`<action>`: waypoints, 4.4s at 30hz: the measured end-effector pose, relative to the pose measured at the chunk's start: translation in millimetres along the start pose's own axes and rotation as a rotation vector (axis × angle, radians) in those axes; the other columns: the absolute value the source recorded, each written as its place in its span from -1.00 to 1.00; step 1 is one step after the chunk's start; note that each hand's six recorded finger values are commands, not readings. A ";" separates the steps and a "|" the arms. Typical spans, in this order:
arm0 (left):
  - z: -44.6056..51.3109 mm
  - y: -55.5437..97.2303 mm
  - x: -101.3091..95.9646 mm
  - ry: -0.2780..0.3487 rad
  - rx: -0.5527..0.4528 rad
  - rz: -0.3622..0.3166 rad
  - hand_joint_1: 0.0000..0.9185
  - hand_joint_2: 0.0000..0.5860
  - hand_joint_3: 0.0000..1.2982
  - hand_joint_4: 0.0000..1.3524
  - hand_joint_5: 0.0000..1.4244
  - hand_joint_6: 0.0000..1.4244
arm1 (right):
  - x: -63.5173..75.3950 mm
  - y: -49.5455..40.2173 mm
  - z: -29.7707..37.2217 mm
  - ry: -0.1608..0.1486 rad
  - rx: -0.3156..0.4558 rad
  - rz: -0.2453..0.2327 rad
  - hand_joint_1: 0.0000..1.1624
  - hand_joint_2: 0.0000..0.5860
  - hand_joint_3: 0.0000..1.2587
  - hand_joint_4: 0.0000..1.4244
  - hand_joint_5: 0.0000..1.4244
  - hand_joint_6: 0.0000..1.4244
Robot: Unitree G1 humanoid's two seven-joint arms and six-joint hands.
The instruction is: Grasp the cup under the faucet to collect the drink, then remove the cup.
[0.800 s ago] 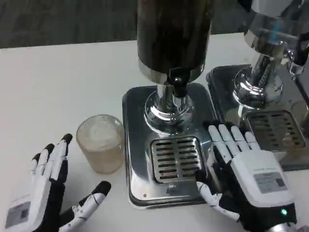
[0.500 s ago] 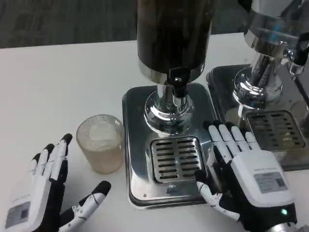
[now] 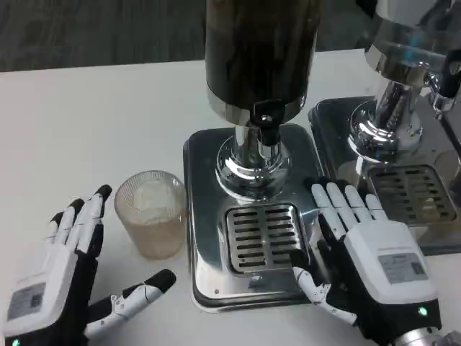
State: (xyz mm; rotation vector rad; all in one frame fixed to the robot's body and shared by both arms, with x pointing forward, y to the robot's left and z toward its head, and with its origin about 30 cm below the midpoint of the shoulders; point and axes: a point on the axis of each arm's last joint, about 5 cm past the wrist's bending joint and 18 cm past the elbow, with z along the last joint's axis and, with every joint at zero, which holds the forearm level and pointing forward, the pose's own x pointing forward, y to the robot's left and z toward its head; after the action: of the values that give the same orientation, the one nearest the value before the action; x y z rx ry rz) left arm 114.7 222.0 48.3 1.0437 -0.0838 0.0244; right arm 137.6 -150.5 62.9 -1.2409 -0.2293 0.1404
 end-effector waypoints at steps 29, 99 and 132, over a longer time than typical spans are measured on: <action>-26.8 -28.7 49.6 0.049 -0.163 0.000 -0.88 -1.00 -1.00 -1.00 -1.00 -1.00 | -3.2 7.5 12.2 0.080 0.008 -0.005 -0.51 0.59 -1.00 -1.00 -1.00 -1.00; -4.7 -58.0 72.4 -0.071 -0.127 0.152 -0.08 -0.65 -0.26 -0.07 0.24 0.41 | -3.0 5.4 13.7 0.111 0.014 -0.030 -0.46 0.56 -1.00 -1.00 -1.00 -1.00; 12.7 -56.6 76.5 -0.259 -0.149 0.237 -0.06 -0.69 -0.18 -0.02 0.30 0.50 | -3.7 6.6 14.0 0.116 0.020 -0.025 -0.46 0.56 -1.00 -1.00 -1.00 -1.00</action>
State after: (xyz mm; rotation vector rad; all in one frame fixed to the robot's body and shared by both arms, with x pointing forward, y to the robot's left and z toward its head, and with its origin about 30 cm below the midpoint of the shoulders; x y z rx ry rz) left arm 193.5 181.1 12.0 0.8792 -0.4386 0.0966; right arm 130.7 -136.3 60.6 -1.2219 -0.1421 0.0486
